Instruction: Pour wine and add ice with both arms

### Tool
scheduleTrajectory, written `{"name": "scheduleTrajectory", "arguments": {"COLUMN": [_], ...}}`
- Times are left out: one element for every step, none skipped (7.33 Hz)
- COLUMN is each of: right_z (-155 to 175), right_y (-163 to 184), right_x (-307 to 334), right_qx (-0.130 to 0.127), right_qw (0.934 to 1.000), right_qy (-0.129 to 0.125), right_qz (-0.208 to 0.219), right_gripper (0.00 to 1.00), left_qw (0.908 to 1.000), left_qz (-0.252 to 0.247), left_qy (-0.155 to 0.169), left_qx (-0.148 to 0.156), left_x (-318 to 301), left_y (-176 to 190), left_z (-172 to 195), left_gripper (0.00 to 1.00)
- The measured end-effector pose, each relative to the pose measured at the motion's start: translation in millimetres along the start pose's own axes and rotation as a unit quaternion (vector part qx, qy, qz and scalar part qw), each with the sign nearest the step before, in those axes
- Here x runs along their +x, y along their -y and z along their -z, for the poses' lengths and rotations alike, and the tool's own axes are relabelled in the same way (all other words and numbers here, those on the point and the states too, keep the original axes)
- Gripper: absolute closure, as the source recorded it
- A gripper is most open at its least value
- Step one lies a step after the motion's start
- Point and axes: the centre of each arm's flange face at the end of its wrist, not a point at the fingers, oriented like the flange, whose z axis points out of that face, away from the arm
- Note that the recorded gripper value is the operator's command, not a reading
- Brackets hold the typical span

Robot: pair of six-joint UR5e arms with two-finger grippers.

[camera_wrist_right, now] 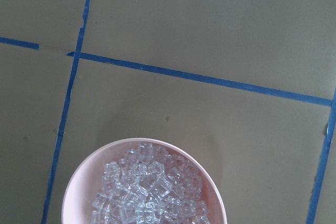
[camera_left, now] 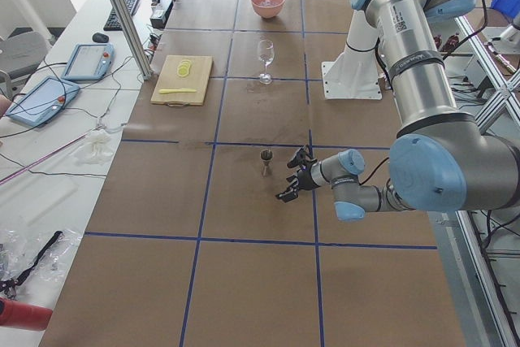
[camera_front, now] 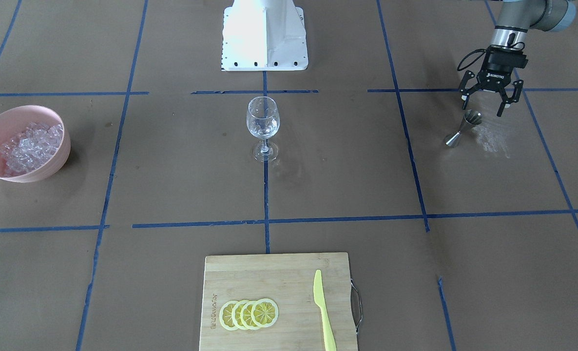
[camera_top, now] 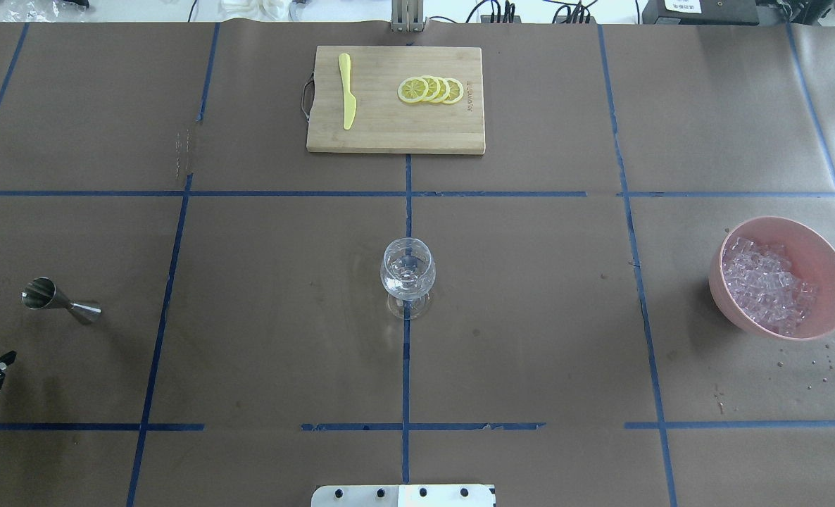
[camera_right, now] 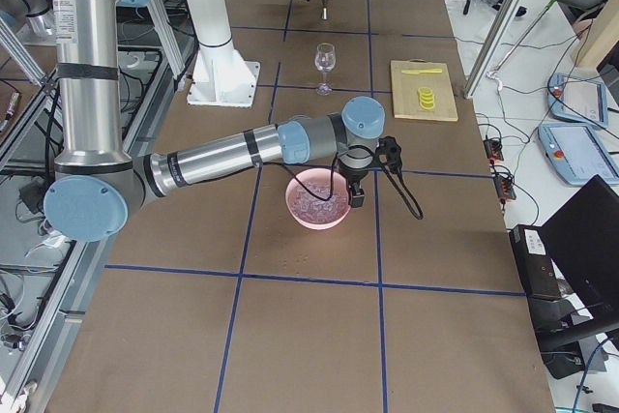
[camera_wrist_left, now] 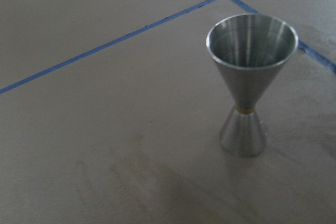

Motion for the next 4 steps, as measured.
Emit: {"name": "scheduleTrajectory", "arguments": {"right_z": [-5, -11, -22, -41], "right_y": [0, 0, -1, -5], "right_x": [-12, -27, -42, -57], "right_qx": [-0.004, -0.01, -0.012, -0.006], "right_qw": [0.9999, 0.9996, 0.9992, 0.9986], "right_qy": [-0.001, -0.001, -0.007, -0.024], "right_qz": [-0.01, -0.025, -0.039, -0.047], "right_gripper": [0.0, 0.0, 0.0, 0.0], "left_qw": [0.9993, 0.998, 0.9967, 0.9958], "left_qz": [-0.036, -0.059, -0.076, -0.082], "left_qy": [0.004, 0.002, 0.003, 0.004], "left_qx": [-0.013, -0.022, -0.027, -0.04], "left_x": [-23, -47, -73, -100], "left_y": [5, 16, 32, 55], "left_z": [3, 4, 4, -1], "left_gripper": [0.0, 0.0, 0.0, 0.0]}}
